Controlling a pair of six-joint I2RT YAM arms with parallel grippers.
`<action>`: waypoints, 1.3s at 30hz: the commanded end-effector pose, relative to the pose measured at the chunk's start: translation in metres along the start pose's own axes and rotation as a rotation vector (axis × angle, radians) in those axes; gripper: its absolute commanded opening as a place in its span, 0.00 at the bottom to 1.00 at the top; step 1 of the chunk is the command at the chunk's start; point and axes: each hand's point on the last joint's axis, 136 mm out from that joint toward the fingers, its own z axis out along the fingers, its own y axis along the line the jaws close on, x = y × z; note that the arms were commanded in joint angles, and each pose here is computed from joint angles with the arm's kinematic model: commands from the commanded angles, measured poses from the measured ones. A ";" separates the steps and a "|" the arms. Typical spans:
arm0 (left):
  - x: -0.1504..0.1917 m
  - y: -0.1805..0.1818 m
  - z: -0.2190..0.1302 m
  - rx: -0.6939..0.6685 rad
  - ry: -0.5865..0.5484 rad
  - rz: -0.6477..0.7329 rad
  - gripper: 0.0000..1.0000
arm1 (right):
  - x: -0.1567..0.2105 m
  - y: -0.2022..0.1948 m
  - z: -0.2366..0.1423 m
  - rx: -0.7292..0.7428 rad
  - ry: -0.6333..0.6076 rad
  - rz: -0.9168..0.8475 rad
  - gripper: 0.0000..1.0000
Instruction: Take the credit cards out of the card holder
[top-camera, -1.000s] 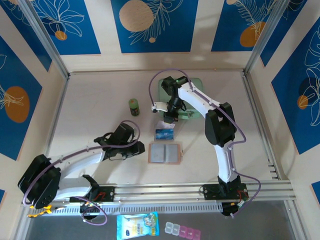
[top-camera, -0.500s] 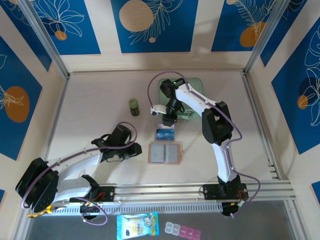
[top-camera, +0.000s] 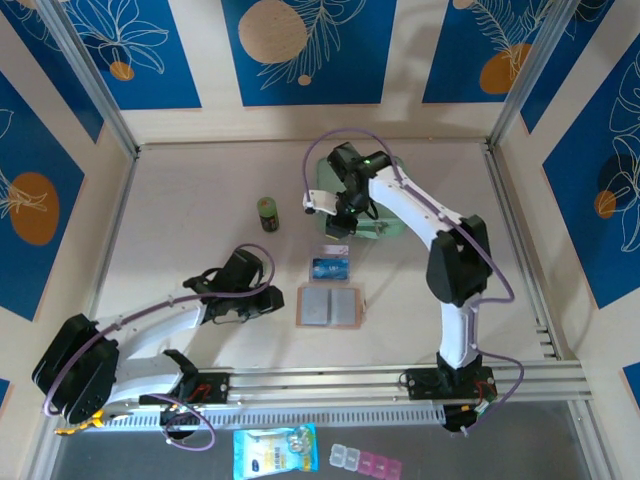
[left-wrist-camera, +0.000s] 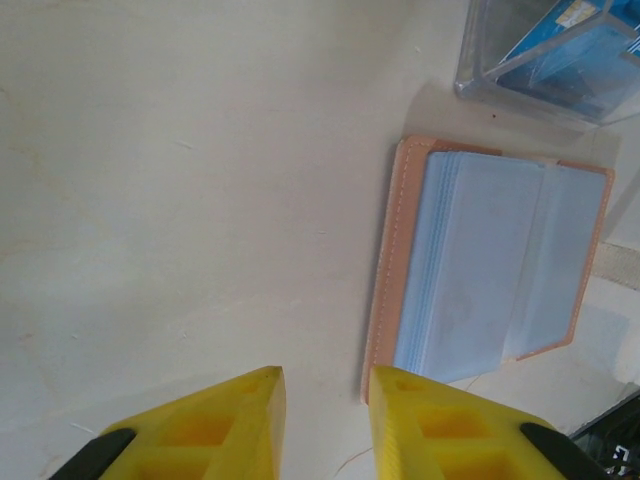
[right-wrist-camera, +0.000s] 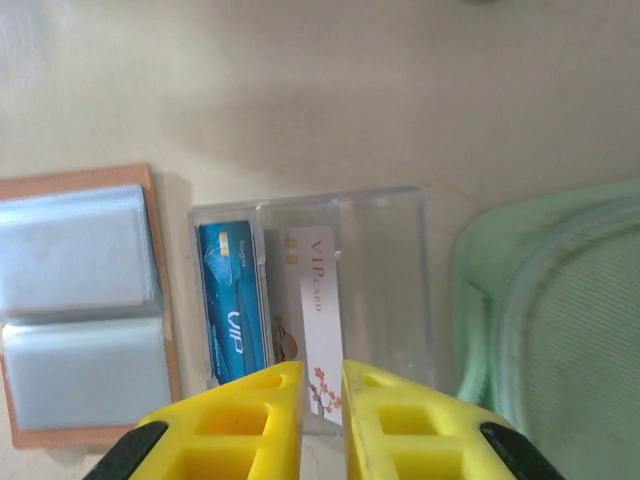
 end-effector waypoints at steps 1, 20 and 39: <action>-0.008 -0.014 -0.002 0.037 0.002 0.023 0.27 | -0.010 0.004 -0.008 0.055 -0.070 0.075 0.16; -0.003 -0.045 0.025 0.125 0.082 0.055 0.16 | 0.033 0.019 0.011 0.192 -0.166 1.156 0.07; 0.003 -0.037 0.035 0.107 0.087 0.030 0.14 | 0.021 -0.009 0.050 0.165 -0.139 1.245 0.03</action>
